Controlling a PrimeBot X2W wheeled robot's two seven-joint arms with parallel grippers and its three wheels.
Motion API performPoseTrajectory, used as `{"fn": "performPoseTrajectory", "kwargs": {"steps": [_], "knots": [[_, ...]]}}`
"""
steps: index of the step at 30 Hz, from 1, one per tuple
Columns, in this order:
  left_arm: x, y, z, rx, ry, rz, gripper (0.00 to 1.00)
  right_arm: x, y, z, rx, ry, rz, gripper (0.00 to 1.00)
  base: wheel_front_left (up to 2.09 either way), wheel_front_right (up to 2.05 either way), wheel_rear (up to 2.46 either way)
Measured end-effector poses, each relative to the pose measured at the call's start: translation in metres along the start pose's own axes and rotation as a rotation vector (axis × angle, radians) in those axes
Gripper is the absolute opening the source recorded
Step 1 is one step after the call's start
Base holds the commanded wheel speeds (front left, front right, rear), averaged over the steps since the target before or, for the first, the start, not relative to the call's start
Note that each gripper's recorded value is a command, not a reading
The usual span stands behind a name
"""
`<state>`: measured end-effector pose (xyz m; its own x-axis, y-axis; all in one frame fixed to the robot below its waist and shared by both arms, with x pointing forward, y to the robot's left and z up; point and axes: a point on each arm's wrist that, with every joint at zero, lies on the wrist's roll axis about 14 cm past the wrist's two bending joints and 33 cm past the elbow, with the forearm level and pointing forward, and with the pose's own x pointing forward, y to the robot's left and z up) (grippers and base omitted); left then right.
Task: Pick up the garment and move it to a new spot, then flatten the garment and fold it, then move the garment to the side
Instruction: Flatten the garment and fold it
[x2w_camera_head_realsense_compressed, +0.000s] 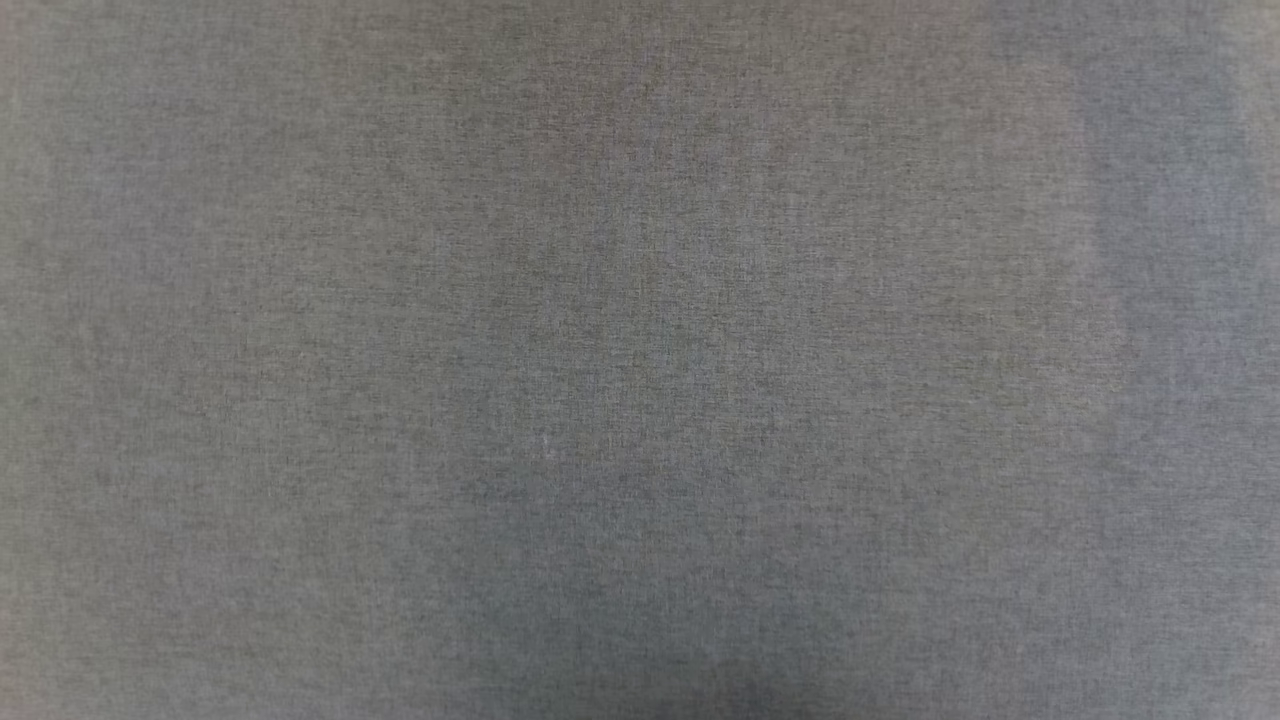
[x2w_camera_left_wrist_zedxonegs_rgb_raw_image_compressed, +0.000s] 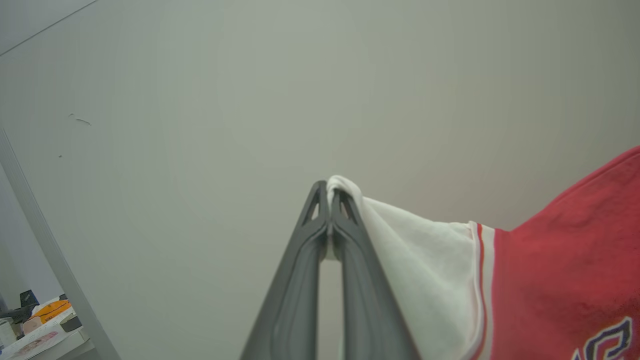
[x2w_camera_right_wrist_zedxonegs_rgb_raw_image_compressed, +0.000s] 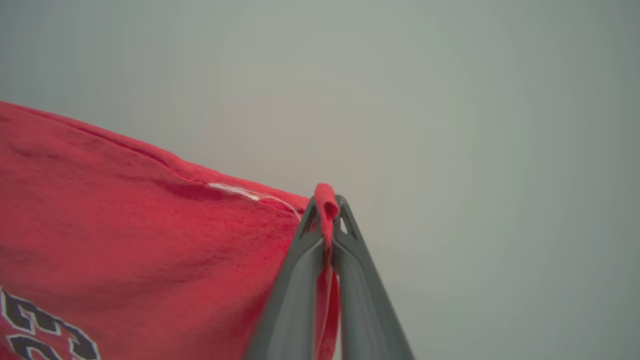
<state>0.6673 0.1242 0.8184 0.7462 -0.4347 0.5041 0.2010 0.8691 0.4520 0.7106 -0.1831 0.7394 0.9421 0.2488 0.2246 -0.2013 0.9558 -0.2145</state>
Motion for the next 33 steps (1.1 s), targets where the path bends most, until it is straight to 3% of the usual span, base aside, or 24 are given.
{"fn": "performPoseTrajectory", "kwargs": {"steps": [7, 16, 19, 26, 33], "knots": [[-0.032, -0.026, -0.065, -0.066, 0.109, -0.036, 0.00, -0.005, 0.026, -0.052, 0.007, 0.090, 0.069, 0.00, 0.00, 0.00, 0.00], [-0.119, -0.067, -0.121, -0.182, 0.280, -0.046, 0.00, -0.066, 0.069, -0.128, 0.081, 0.260, 0.177, 0.00, 0.00, 0.00, 0.00], [-0.156, -0.085, -0.126, -0.279, 0.331, -0.033, 0.00, -0.097, 0.082, -0.148, 0.068, 0.337, 0.231, 0.00, 0.00, 0.00, 0.00], [-0.263, -0.132, -0.118, -0.352, 0.502, -0.040, 0.00, -0.191, 0.110, -0.181, 0.103, 0.508, 0.334, 0.00, 0.00, 0.00, 0.00], [-0.364, -0.181, -0.105, -0.464, 0.709, -0.031, 0.00, -0.287, 0.129, -0.211, 0.210, 0.656, 0.343, 0.00, 0.00, 0.00, 0.00]]}}
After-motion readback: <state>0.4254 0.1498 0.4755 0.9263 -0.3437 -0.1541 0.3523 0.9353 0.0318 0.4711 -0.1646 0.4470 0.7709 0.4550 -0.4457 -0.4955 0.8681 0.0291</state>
